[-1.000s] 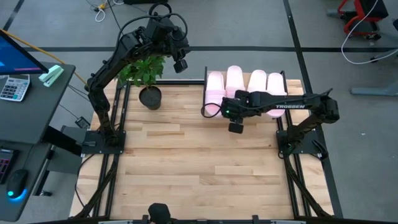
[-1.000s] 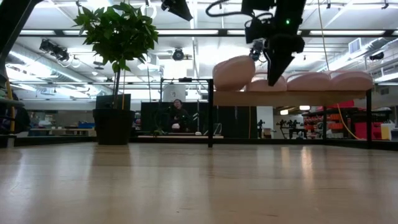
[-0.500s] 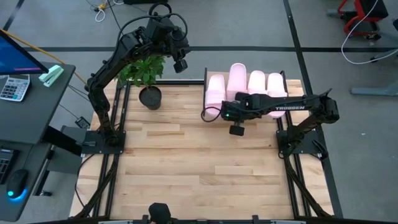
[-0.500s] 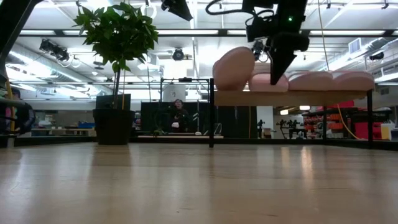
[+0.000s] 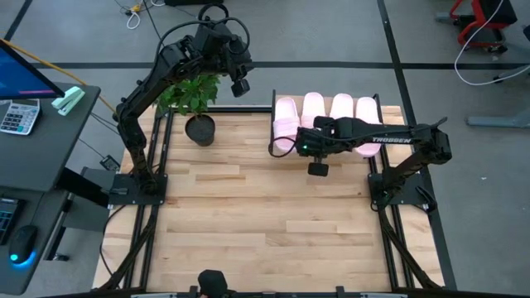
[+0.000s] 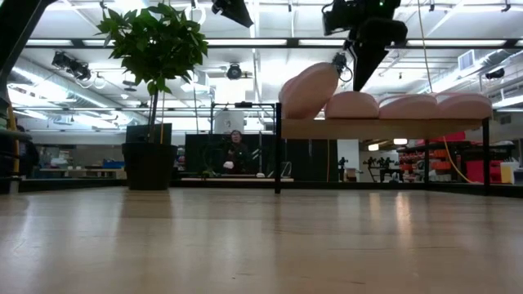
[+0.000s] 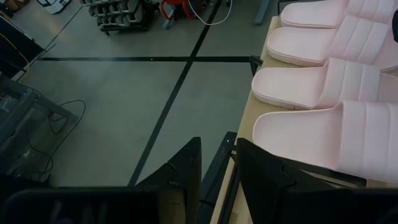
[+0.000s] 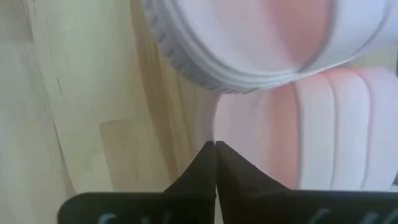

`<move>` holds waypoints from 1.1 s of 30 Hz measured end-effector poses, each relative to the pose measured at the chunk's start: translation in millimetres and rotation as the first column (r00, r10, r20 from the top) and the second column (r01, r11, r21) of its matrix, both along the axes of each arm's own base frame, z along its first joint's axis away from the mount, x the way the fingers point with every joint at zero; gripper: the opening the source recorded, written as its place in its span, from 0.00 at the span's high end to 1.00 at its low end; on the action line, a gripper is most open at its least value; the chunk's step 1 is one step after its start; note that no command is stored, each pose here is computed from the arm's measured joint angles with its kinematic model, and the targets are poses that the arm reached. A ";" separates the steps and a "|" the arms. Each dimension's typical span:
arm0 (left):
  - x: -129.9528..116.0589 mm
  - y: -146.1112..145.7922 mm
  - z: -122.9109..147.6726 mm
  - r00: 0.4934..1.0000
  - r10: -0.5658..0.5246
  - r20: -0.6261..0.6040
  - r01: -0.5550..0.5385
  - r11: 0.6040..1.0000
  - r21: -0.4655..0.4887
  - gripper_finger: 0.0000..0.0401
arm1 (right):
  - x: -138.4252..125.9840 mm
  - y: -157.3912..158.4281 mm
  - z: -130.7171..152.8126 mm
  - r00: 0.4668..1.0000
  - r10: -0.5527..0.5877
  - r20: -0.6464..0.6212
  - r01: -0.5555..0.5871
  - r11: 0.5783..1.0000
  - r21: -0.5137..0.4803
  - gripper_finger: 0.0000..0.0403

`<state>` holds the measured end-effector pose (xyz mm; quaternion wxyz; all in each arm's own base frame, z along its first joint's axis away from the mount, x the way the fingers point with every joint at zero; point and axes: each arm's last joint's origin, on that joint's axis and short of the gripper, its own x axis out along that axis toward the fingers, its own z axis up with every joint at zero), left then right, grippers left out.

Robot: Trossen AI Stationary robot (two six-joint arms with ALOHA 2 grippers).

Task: Pick and place slides into the shelf
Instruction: Adjust the pink slides on the shelf

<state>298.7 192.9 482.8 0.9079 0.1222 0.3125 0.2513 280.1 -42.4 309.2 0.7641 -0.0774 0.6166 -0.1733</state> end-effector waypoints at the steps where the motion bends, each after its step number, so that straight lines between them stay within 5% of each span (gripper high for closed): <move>1: 0.0 0.1 0.0 1.000 0.000 0.000 0.000 1.000 0.000 0.73 | 0.3 0.0 1.2 1.000 0.003 0.004 -0.003 1.000 0.000 0.99; 16: 0.0 0.0 0.0 1.000 -0.001 -0.001 0.001 1.000 0.001 0.73 | -0.4 5.0 1.4 0.999 0.047 0.007 -0.047 0.989 0.138 0.93; 33: -0.1 0.1 -0.1 1.000 -0.001 -0.002 0.001 1.000 0.001 0.73 | -6.1 41.0 7.9 0.999 0.012 0.047 -0.008 0.995 -0.094 0.57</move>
